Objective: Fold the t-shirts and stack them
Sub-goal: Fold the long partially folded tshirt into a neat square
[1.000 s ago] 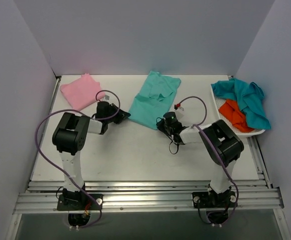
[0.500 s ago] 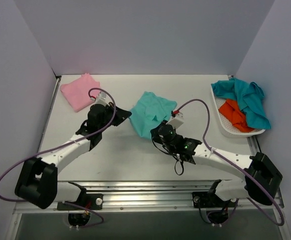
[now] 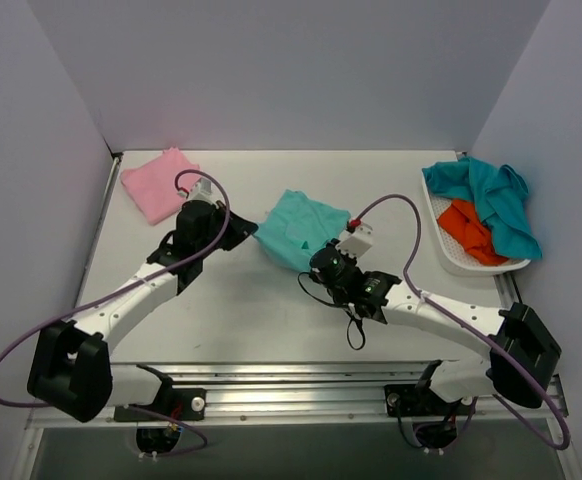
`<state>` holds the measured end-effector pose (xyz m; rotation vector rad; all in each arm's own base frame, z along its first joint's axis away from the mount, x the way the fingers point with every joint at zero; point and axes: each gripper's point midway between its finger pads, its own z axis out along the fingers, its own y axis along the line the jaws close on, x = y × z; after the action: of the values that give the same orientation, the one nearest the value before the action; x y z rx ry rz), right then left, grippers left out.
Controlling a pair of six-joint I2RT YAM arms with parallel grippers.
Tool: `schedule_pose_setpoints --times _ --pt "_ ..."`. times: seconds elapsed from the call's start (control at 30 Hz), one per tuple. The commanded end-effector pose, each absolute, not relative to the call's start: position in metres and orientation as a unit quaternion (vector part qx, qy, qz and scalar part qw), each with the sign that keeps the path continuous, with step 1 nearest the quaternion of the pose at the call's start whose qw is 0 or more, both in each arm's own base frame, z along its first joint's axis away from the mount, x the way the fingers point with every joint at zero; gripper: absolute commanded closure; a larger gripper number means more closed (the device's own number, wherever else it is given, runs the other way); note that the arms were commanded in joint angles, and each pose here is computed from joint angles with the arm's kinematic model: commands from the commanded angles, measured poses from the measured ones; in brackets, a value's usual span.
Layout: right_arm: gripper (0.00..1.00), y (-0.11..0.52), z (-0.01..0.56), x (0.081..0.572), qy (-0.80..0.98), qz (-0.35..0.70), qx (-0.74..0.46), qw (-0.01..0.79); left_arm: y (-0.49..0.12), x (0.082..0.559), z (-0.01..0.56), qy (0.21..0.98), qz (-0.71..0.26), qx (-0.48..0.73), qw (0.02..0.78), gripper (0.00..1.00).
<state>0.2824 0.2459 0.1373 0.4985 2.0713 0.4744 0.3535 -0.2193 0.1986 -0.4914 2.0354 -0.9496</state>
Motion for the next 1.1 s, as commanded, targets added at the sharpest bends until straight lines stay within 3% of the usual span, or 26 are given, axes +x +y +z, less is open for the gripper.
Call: schedule_pose_setpoints --times 0.0,0.67,0.7,0.73,0.77,0.83,0.87,0.9,0.93,0.97,1.0,1.03,1.07 --pt "1.00 0.233 0.149 0.300 0.831 0.165 0.228 0.480 -0.229 0.376 0.227 0.797 -0.381 -0.178 0.433 0.97" --pt "1.00 0.199 0.146 0.383 0.834 0.159 0.254 0.464 -0.272 0.456 0.220 0.807 -0.387 -0.159 0.416 0.96" --pt "1.00 0.183 0.133 0.401 0.834 0.145 0.270 0.458 -0.274 0.470 0.236 0.798 -0.397 -0.156 0.426 0.94" --pt "1.00 0.178 0.133 0.419 0.828 0.153 0.280 0.461 -0.279 0.487 0.212 0.809 -0.392 -0.160 0.408 0.91" --pt "1.00 0.177 0.155 0.448 0.816 0.173 0.282 0.474 -0.283 0.502 0.214 0.804 -0.403 -0.159 0.408 0.89" --pt "1.00 0.126 0.110 0.503 0.827 0.107 0.333 0.440 -0.298 0.553 0.280 0.748 -0.479 -0.125 0.442 0.87" --pt "1.00 0.112 0.107 0.529 0.827 0.094 0.344 0.434 -0.312 0.589 0.219 0.766 -0.484 -0.129 0.403 0.78" --pt "1.00 0.085 0.111 0.593 0.809 0.076 0.376 0.446 -0.319 0.616 0.337 0.681 -0.560 -0.086 0.464 0.70" --pt "0.95 0.070 0.090 0.594 0.836 0.041 0.383 0.391 -0.334 0.648 0.221 0.731 -0.554 -0.113 0.382 0.51" --pt "0.83 0.062 0.097 0.616 0.831 0.040 0.387 0.397 -0.329 0.657 0.245 0.696 -0.576 -0.115 0.413 0.07" --pt "0.43 0.054 0.120 0.650 0.813 0.040 0.385 0.435 -0.322 0.650 0.297 0.619 -0.657 -0.134 0.409 0.06" --pt "0.30 0.041 0.123 0.650 0.811 0.024 0.390 0.435 -0.300 0.667 0.277 0.558 -0.702 -0.129 0.423 0.06" --pt "0.23 0.034 0.130 0.652 0.803 0.014 0.394 0.446 -0.283 0.665 0.309 0.525 -0.723 -0.145 0.426 0.06"
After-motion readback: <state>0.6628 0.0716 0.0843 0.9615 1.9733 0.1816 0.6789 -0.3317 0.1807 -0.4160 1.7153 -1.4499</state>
